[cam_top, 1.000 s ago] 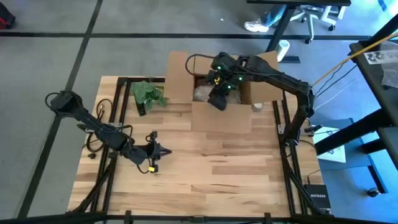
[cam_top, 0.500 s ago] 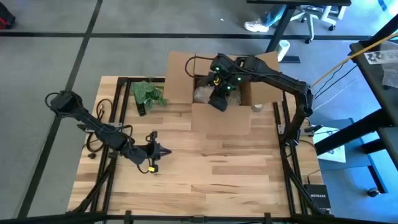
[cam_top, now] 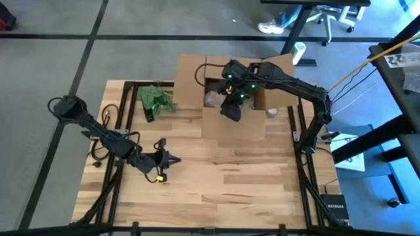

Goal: Wrap mug
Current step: Return to Home Position

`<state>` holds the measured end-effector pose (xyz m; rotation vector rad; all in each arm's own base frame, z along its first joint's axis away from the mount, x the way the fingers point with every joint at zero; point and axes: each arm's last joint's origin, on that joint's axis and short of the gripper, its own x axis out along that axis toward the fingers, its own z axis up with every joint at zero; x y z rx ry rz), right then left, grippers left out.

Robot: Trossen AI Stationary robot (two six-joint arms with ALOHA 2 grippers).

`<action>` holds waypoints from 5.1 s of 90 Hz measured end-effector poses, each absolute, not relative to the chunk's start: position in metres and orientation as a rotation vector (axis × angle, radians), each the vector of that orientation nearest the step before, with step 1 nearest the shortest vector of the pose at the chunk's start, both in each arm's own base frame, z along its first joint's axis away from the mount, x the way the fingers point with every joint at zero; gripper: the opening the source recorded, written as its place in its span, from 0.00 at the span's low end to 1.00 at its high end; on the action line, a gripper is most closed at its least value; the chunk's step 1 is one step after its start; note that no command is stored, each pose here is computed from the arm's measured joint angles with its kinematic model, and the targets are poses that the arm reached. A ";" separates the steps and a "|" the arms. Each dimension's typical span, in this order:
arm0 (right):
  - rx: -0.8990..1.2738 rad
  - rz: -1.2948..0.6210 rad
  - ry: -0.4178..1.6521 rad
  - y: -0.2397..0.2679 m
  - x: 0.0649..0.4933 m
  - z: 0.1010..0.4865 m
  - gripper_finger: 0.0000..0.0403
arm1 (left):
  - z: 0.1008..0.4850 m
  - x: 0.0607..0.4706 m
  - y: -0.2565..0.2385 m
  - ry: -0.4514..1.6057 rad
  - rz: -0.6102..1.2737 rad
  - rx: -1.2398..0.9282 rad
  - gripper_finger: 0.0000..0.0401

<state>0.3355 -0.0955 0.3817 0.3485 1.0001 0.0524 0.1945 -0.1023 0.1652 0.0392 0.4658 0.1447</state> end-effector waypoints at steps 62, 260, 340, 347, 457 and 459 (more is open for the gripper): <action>0.198 0.083 1.041 -0.078 0.353 0.340 0.02 | 0.165 0.195 -0.102 0.466 0.144 0.049 0.00; 0.060 0.180 0.393 0.217 0.315 0.299 0.53 | 0.183 0.192 -0.131 0.335 -0.186 -0.108 0.00; 0.174 0.194 0.173 0.128 0.244 0.169 0.32 | 0.148 0.107 -0.102 0.097 -0.249 -0.042 0.00; 0.171 0.187 0.141 0.122 0.238 0.164 0.29 | 0.150 0.106 -0.101 0.086 -0.278 -0.032 0.00; 0.091 0.256 -0.281 0.072 0.148 0.168 0.27 | 0.155 0.107 -0.095 0.053 -0.226 -0.027 0.00; 0.074 0.253 -0.300 0.072 0.147 0.171 0.27 | 0.157 0.107 -0.095 0.042 -0.223 -0.023 0.00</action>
